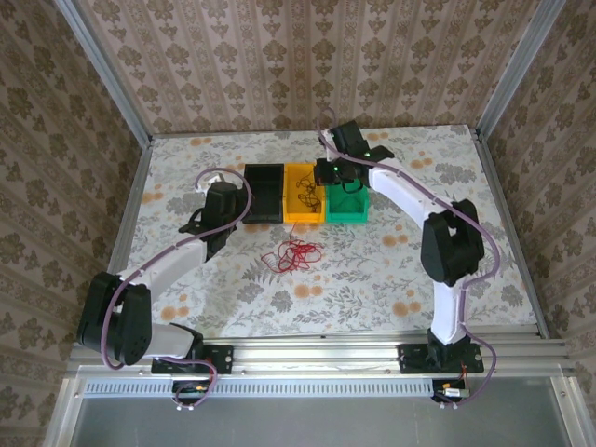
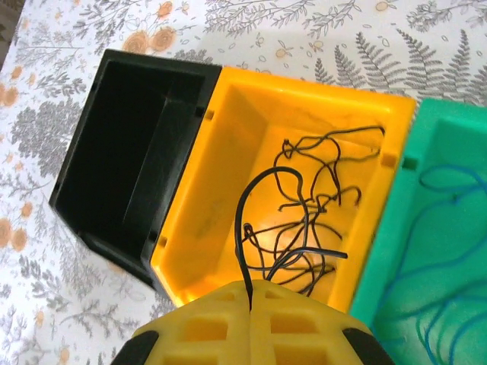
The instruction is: Untangle the cables
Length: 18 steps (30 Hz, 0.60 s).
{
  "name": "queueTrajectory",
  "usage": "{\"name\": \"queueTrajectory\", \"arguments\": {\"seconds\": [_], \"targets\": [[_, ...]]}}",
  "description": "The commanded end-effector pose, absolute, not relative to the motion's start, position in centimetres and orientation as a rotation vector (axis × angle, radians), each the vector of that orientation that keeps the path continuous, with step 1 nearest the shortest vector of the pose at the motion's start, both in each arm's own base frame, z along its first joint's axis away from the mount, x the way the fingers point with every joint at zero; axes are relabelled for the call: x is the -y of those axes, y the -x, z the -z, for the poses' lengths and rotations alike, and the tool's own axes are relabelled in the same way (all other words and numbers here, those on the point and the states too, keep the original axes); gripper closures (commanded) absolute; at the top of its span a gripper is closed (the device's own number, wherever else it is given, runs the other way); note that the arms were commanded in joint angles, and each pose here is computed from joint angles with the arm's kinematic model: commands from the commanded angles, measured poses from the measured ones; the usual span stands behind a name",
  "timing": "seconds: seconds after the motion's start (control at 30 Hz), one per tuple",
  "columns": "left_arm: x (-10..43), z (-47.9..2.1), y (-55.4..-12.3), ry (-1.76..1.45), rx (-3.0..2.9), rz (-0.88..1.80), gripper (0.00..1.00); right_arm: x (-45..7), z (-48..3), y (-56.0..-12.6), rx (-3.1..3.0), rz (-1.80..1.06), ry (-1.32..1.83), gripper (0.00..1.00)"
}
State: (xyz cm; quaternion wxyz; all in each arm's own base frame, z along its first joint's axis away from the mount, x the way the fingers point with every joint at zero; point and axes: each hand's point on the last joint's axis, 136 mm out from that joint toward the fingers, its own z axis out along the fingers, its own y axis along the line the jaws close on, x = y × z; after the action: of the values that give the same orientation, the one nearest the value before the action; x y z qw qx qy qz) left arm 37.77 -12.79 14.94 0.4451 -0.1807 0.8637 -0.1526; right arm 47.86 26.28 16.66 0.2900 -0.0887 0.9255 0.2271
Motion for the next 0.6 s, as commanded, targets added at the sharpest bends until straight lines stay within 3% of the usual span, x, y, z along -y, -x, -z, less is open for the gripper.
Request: {"name": "queueTrajectory", "arguments": {"seconds": [0.0, 0.07, 0.2, 0.27, 0.57], "targets": [[12.9, -13.9, -36.8, 0.422, -2.183, 0.372, 0.35, -27.1, -13.1, -48.0, -2.588, -0.608, 0.211, 0.97], [13.1, -13.9, -36.4, 0.403, -2.186, 0.372, 0.35, -27.7, -11.9, -48.4, -2.615, -0.603, 0.214, 0.94], [13.3, -14.0, -35.9, 0.327, -2.205, 0.365, 0.34, -27.8, -11.0, -48.4, -2.632, -0.574, 0.208, 0.63], [14.6, -14.0, -35.3, 0.252, -2.222, 0.382, 0.34, -27.3, -12.2, -48.5, -2.59, -0.557, 0.183, 0.57], [19.9, -12.6, -31.4, -0.178, -2.34, 0.559, 0.34, -24.5, -16.8, -44.7, -2.439, -0.557, 0.131, 0.53]]}}
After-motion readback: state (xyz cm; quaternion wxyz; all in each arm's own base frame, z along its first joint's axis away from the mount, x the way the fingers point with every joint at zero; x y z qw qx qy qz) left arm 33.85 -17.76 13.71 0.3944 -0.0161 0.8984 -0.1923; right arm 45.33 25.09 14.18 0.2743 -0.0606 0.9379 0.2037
